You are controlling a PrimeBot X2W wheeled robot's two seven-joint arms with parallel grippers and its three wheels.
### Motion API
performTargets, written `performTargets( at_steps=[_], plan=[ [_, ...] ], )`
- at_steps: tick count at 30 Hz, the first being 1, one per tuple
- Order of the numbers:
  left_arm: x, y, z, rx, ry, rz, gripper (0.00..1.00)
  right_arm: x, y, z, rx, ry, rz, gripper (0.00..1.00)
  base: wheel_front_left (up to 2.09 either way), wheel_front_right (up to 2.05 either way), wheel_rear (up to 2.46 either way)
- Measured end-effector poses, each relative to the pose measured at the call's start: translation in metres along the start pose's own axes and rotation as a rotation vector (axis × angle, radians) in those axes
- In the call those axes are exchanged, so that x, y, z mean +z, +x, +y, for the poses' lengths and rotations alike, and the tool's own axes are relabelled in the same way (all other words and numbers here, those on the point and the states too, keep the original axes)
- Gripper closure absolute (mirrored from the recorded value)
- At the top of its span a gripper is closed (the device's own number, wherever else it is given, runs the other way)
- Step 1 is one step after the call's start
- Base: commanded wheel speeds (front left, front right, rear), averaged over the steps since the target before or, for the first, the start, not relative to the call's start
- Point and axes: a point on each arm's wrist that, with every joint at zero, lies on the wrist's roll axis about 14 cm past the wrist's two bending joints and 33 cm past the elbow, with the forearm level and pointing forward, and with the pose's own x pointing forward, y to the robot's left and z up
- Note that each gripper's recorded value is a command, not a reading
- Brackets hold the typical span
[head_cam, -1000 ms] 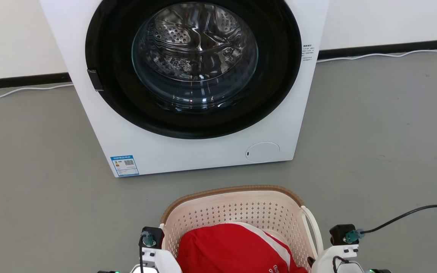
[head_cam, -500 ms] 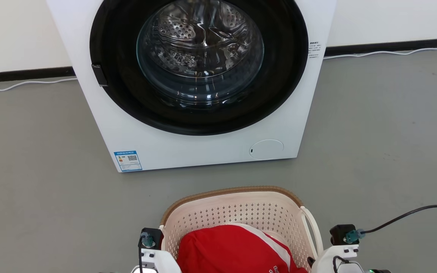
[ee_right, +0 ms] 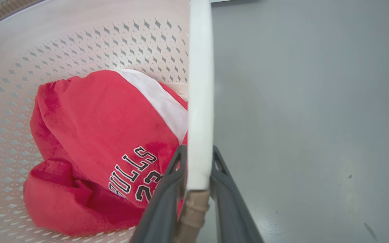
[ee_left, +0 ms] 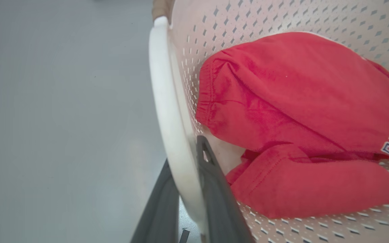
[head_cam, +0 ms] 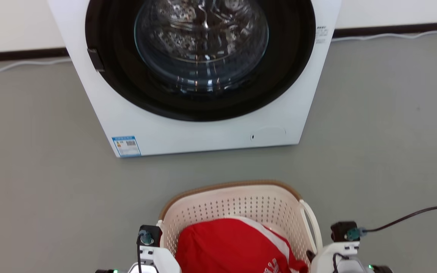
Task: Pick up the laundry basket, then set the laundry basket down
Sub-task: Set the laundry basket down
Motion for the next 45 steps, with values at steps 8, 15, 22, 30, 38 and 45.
performTargets(
  at_steps=[8, 15, 22, 30, 38, 45],
  plan=[
    [0.024, 0.021, 0.008, 0.013, -0.008, -0.03, 1.0, 0.035, 0.021, 0.0, 0.008, 0.002, -0.073, 1.0, 0.0, 0.0, 0.0],
    [0.029, 0.039, 0.017, 0.034, -0.03, -0.038, 1.0, 0.047, 0.041, -0.001, 0.014, 0.008, -0.095, 1.0, 0.0, 0.0, 0.0],
    [0.045, 0.061, 0.029, 0.065, -0.052, -0.081, 1.0, 0.065, 0.064, -0.001, 0.023, 0.015, -0.126, 1.0, 0.0, 0.0, 0.0],
    [0.06, 0.089, 0.042, 0.086, -0.071, -0.11, 1.0, 0.082, 0.094, -0.004, 0.028, 0.029, -0.137, 1.0, 0.0, 0.0, 0.0],
    [0.086, 0.13, 0.063, 0.117, -0.071, -0.149, 1.0, 0.102, 0.137, -0.01, 0.037, 0.035, -0.166, 1.0, 0.0, 0.0, 0.0],
    [0.089, 0.163, 0.076, 0.135, -0.073, -0.172, 1.0, 0.086, 0.169, -0.023, 0.024, 0.03, -0.147, 1.0, 0.0, 0.0, 0.0]
  ],
)
